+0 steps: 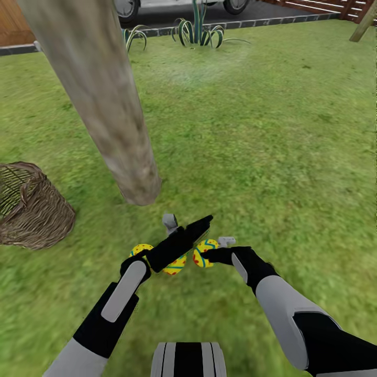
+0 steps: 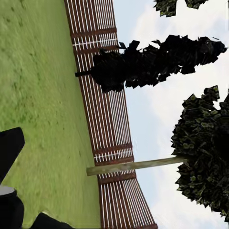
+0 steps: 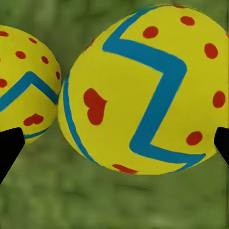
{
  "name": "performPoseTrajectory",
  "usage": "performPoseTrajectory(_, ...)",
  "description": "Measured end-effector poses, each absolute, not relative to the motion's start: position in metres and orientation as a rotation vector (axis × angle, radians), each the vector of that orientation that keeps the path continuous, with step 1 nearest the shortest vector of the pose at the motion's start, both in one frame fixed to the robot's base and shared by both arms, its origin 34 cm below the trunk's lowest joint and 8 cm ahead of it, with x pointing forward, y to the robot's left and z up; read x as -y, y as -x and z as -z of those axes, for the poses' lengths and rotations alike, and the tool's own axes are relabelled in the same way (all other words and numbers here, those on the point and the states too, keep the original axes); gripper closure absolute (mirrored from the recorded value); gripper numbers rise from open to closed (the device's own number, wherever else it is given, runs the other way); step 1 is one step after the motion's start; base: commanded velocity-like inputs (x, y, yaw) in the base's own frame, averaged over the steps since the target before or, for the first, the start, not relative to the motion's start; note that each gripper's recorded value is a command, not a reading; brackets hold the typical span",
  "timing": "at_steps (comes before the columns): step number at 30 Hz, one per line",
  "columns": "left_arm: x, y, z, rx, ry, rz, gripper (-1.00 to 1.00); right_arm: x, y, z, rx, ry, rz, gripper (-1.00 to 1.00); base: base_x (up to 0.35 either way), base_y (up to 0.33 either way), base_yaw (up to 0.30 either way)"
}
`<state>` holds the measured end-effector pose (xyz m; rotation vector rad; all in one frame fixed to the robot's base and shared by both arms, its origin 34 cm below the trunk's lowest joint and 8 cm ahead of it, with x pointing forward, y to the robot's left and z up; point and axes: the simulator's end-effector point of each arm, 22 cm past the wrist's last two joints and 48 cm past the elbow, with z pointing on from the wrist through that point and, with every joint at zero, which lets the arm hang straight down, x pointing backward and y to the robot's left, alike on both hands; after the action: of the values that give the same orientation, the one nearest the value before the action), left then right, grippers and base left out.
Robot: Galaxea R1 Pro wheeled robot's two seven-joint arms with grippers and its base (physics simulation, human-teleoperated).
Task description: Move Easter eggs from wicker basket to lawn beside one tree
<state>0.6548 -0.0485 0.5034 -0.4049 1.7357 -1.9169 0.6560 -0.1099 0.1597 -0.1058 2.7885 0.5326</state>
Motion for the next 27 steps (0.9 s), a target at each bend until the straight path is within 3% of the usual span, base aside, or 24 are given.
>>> performPoseTrajectory(5,0.053,-0.657,-0.511,-1.846,0.309,1.918,-1.00,0.116,-0.663,-0.171,-2.774,0.112,-0.523,-1.00,-0.034,0.021,0.000)
performPoseTrajectory(13,0.035,-0.664,-0.520,-1.852,0.300,1.872,-1.00,0.174,-0.672,-0.184,-2.788,0.087,-0.416,-1.00,-0.007,0.004,0.000)
performPoseTrajectory(16,0.007,-0.663,-0.506,-1.913,0.274,1.795,-1.00,0.223,-0.665,-0.184,-2.824,0.054,-0.333,-1.00,0.000,0.000,0.000)
performPoseTrajectory(27,-0.068,-0.500,-0.374,-2.378,0.407,1.645,-1.00,0.279,-0.446,-0.126,-3.259,-0.061,-0.269,-1.00,0.000,0.000,0.000)
